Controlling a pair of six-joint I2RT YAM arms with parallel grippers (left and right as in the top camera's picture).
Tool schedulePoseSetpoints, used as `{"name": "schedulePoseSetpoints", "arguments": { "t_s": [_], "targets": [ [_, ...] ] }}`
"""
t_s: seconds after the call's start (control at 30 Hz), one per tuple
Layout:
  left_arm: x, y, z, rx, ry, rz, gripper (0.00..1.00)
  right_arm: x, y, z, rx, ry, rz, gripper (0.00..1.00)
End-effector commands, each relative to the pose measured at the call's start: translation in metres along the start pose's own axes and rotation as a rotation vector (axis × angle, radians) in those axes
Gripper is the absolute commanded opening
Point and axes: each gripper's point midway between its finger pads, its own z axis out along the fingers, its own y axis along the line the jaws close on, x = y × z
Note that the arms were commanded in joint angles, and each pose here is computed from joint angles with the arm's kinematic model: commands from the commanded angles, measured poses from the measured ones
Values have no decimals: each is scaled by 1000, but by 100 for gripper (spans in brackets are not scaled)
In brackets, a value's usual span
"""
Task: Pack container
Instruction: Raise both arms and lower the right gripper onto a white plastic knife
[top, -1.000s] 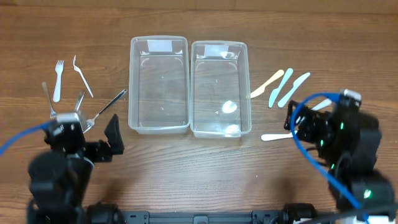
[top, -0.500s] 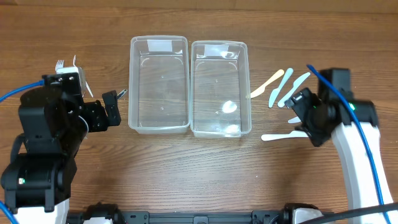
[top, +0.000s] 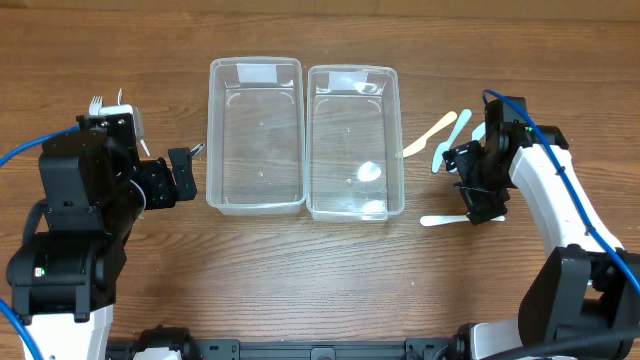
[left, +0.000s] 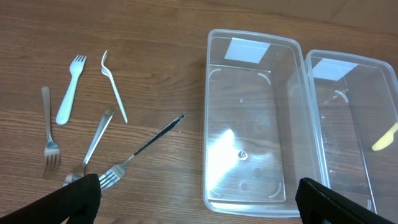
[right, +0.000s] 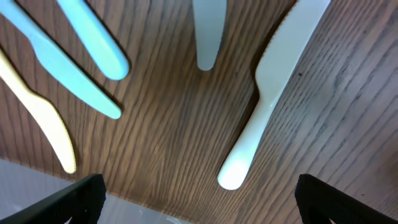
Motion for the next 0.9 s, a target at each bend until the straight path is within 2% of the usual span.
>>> {"name": "schedulePoseSetpoints", "arguments": {
  "t_s": [0.0,0.6,0.87],
  "targets": [
    [-8,-2,-5,7,-20,18,100,-10,-2,0,-18,-5,48,100],
    [-6,-1,-5,7,-13,18,100,-24,-35,56,-29,-29,77,100],
    [-6,-1,-5,7,-12,18,100,-31,-50,60,36,-83,79,97]
  ]
}}
